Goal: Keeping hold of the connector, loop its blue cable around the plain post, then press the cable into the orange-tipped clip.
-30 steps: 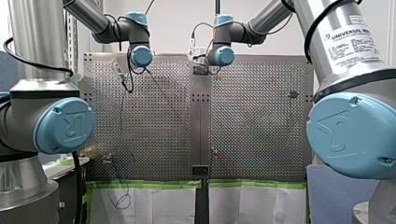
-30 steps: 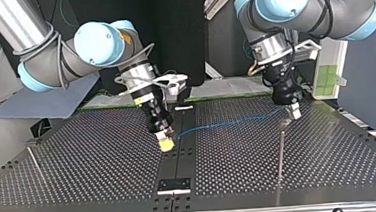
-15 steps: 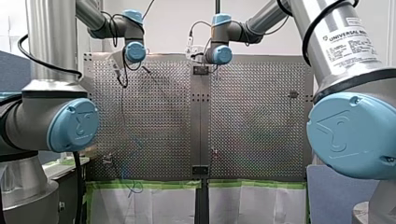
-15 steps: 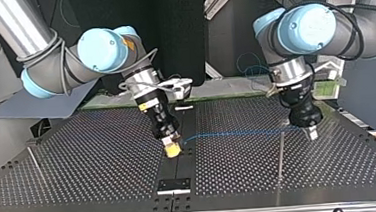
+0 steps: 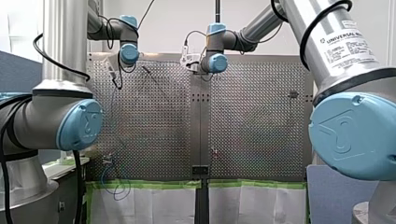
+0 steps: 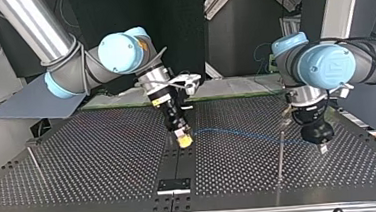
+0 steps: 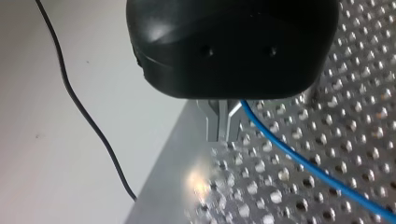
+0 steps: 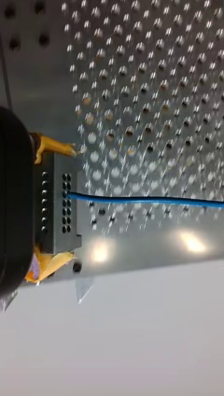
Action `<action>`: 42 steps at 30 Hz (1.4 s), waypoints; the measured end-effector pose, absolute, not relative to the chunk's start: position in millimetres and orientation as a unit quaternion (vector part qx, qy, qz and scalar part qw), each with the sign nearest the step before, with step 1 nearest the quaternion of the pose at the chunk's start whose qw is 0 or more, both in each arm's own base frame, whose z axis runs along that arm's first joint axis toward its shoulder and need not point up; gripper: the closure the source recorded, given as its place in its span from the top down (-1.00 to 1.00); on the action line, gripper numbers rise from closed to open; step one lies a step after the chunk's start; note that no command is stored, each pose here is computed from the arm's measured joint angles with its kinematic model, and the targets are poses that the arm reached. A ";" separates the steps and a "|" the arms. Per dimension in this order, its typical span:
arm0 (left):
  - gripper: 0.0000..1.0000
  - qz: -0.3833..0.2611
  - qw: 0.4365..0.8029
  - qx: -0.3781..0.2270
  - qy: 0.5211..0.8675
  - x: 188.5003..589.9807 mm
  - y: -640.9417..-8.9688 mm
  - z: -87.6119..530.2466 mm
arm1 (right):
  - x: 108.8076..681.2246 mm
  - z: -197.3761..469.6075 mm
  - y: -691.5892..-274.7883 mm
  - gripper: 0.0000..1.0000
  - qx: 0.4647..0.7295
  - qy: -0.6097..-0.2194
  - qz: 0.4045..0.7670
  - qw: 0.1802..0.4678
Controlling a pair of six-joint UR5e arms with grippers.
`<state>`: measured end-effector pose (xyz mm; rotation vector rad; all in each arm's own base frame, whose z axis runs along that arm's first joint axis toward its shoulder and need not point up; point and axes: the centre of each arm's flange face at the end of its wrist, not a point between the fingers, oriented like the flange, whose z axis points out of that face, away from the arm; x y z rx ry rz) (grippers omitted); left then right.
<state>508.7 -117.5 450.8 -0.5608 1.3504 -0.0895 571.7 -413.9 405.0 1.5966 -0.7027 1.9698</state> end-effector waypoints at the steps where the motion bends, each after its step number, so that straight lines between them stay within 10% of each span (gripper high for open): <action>1: -0.80 -0.040 0.742 -0.256 0.618 511.8 -114.7 450.6 | 572.8 402.1 -414.2 -1.00 0.588 -0.259 0.724 0.251; 42: -0.80 -0.070 0.754 -0.260 0.599 589.7 -87.9 471.4 | 573.4 341.0 -452.8 -1.00 0.594 -0.283 0.705 0.264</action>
